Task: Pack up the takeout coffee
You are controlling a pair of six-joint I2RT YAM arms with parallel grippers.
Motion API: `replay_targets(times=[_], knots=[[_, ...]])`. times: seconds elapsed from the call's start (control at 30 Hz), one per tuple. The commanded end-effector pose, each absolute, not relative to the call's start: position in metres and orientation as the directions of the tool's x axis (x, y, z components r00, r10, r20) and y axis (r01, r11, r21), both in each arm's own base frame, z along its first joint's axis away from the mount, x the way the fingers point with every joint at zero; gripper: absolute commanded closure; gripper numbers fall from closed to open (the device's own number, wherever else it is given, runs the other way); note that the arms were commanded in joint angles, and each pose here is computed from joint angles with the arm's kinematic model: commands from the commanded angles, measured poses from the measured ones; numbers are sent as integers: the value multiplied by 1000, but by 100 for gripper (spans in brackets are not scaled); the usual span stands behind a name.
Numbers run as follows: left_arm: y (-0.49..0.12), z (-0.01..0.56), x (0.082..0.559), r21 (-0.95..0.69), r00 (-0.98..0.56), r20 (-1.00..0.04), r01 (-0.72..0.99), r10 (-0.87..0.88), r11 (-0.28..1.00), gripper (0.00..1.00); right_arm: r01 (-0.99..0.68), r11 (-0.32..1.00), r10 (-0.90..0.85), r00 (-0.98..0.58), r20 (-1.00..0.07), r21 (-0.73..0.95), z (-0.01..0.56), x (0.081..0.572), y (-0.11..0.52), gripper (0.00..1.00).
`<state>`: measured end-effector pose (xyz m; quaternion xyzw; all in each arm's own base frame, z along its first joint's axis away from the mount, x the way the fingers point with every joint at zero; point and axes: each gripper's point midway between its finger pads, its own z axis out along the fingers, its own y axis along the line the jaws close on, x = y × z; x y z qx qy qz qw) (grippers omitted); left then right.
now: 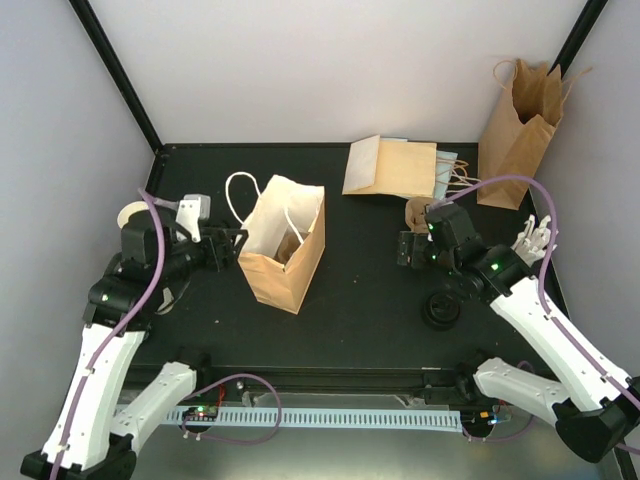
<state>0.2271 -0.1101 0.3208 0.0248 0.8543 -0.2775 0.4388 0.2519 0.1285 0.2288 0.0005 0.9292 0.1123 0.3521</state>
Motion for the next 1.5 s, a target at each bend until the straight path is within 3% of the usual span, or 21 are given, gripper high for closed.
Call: replay_targets(times=[0.0, 0.13, 0.33, 0.47, 0.63, 0.8, 1.13, 1.47], knots=[[-99, 320, 205, -423, -624, -760, 262, -182, 867, 28, -46, 980, 103, -714, -692, 193, 242, 257, 118, 6], [-97, 314, 192, -420, -626, -761, 271, -173, 866, 27, -42, 980, 105, -719, -687, 194, 248, 255, 118, 6], [-93, 299, 182, -424, -644, -744, 249, -178, 871, 18, -50, 972, 118, -744, -657, 231, 249, 254, 126, 3], [-89, 297, 177, -429, -634, -748, 233, -198, 873, 17, -64, 967, 108, -778, -619, 248, 242, 254, 136, 2], [-108, 279, 169, -525, -695, -687, 274, -211, 806, 19, -198, 930, 32, -798, -602, 311, 243, 252, 164, 3], [-111, 234, 167, -600, -759, -588, 178, -279, 780, 33, -351, 820, -15, -803, -596, 452, 247, 247, 207, 7], [-133, 145, 171, -761, -835, -389, 53, -389, 647, 98, -410, 768, -33, -793, -609, 492, 244, 250, 224, 7], [-138, 93, 193, -782, -817, -347, -19, -461, 622, 98, -419, 761, -35, -789, -613, 496, 238, 250, 226, 9]])
